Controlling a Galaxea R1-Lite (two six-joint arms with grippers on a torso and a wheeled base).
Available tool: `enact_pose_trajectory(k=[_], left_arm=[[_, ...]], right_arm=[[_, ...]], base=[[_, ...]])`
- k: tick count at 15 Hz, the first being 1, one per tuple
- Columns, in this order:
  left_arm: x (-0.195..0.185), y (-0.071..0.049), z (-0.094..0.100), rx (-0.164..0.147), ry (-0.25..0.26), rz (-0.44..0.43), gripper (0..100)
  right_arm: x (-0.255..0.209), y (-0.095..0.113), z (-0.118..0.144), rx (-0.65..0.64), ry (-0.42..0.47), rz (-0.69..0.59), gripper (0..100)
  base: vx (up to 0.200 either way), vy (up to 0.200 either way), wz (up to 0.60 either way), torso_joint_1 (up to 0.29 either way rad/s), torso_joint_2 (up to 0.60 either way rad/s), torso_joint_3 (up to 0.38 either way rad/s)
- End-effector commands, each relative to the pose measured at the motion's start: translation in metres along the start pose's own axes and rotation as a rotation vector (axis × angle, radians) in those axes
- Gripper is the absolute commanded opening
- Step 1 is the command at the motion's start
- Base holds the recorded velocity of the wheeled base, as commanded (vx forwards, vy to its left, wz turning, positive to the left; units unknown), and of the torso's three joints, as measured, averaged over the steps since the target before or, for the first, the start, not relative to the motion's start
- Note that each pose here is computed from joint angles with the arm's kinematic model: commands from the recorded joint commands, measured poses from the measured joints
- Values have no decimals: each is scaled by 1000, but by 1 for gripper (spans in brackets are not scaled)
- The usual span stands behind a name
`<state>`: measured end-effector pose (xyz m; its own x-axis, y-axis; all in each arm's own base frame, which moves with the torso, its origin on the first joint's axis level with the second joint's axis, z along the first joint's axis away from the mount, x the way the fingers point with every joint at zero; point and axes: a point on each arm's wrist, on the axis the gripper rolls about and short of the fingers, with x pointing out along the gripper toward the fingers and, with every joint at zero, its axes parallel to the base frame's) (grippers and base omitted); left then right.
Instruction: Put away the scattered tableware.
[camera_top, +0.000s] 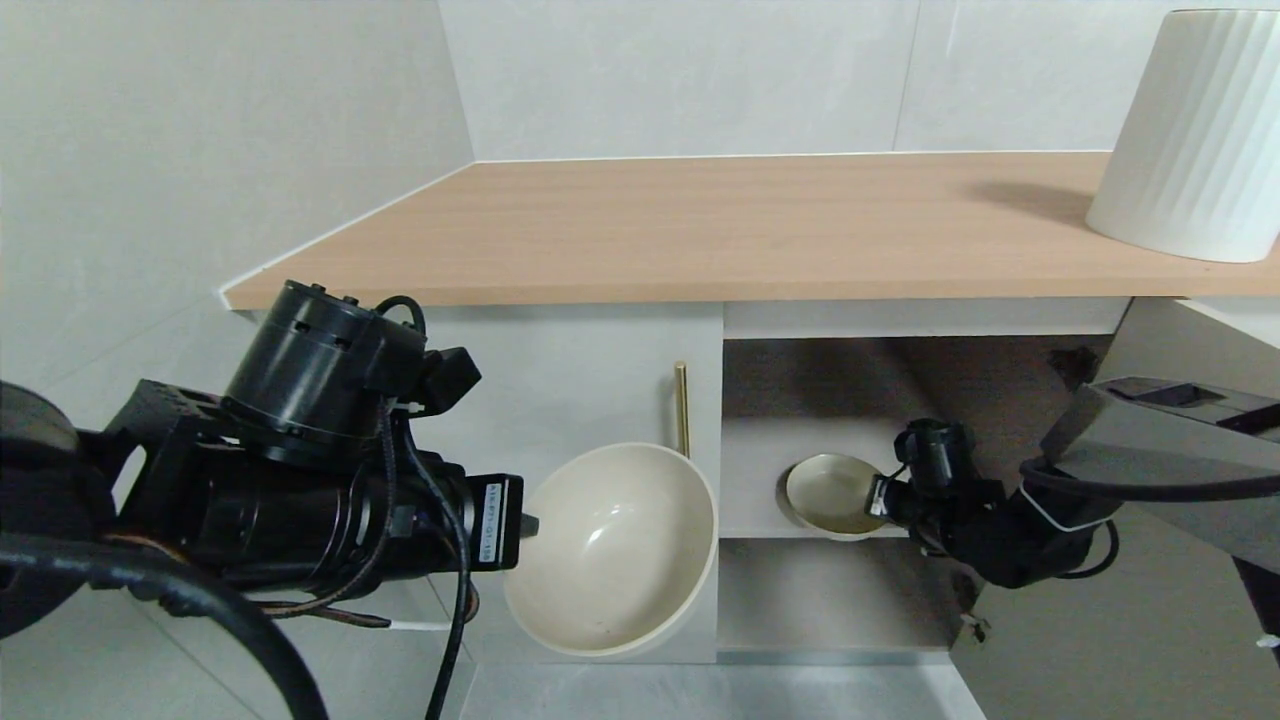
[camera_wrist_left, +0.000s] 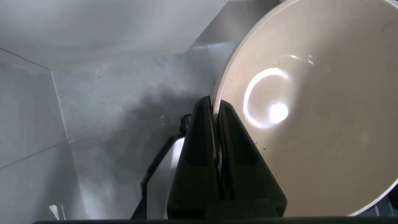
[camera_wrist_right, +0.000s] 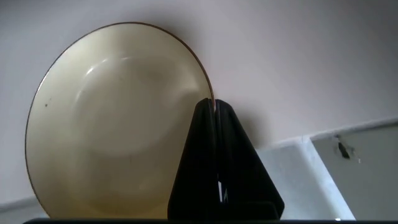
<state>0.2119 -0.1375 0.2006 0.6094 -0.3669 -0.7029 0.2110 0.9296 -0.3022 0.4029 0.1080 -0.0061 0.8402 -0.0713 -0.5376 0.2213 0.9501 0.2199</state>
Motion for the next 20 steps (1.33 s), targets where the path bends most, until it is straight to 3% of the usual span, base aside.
enact_pose_trajectory(k=[1,14,15,20], left_arm=[[0,0,0,1,0,-1,0],[0,0,0,1,1,0,0],[0,0,0,1,1,0,0],[1,0,0,1,3,0,0]], right_arm=[[9,0,-2,4,-7,-12,0],[27,4,9,27,-72,-33,0],[28,5,9,29,-80,-38,100],[28,3,13,36,-93,-48,100]], base=[[0,0,0,0,0,0],[0,0,0,0,0,0],[0,0,0,0,0,0],[0,0,0,0,0,0]])
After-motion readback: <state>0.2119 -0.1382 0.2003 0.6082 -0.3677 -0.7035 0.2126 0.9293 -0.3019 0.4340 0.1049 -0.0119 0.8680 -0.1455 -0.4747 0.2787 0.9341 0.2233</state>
